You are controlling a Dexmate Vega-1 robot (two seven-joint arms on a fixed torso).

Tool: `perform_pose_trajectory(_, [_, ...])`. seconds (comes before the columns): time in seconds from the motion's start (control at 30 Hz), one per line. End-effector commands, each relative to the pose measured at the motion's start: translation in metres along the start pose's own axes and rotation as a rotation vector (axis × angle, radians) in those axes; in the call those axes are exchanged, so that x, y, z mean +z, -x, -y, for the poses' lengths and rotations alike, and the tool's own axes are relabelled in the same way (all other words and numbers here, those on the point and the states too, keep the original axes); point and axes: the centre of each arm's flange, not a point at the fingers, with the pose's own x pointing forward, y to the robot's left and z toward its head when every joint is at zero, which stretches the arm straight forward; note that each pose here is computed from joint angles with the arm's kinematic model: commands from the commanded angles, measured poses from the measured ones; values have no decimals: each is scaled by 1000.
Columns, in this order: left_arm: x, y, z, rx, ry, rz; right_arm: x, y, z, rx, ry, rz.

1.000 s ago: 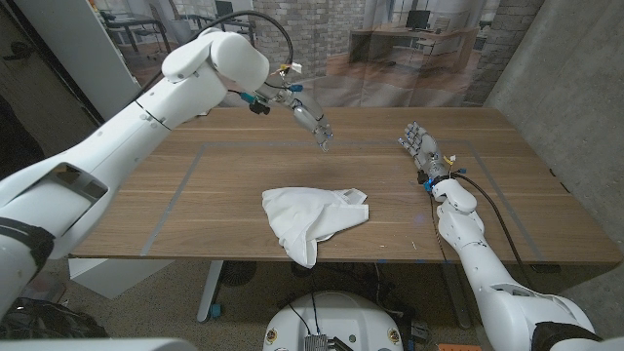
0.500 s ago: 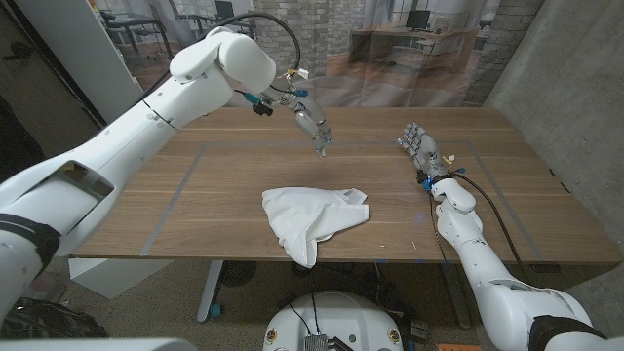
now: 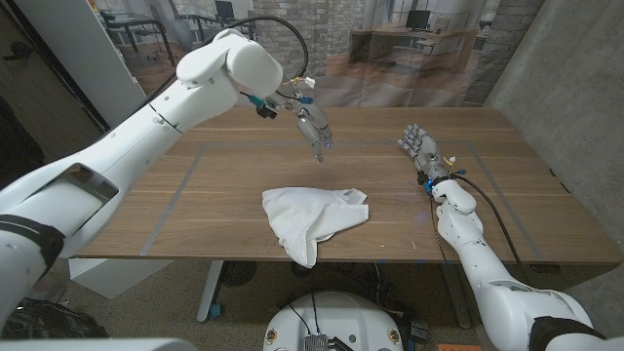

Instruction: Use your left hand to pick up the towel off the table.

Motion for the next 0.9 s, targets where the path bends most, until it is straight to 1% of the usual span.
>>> perform_pose_trajectory(0.03, [12,-7,4,-23,-53,5,-1,2,1,-2,0,-4])
perform_pose_trajectory(0.47, [23,-14,6,-79,-141,24,-2,3,0,-7,-2,-7])
perform_pose_trajectory(0.5, [27,-18,5,-85,-148,17,-3,3,0,-7,-3,-7])
perform_pose_trajectory(0.63, [31,-20,5,-101,-175,24,-4,4,-1,-10,-5,-8])
perform_pose_trajectory(0.9, [35,-27,7,-157,-213,44,-3,3,-2,-15,-3,-6])
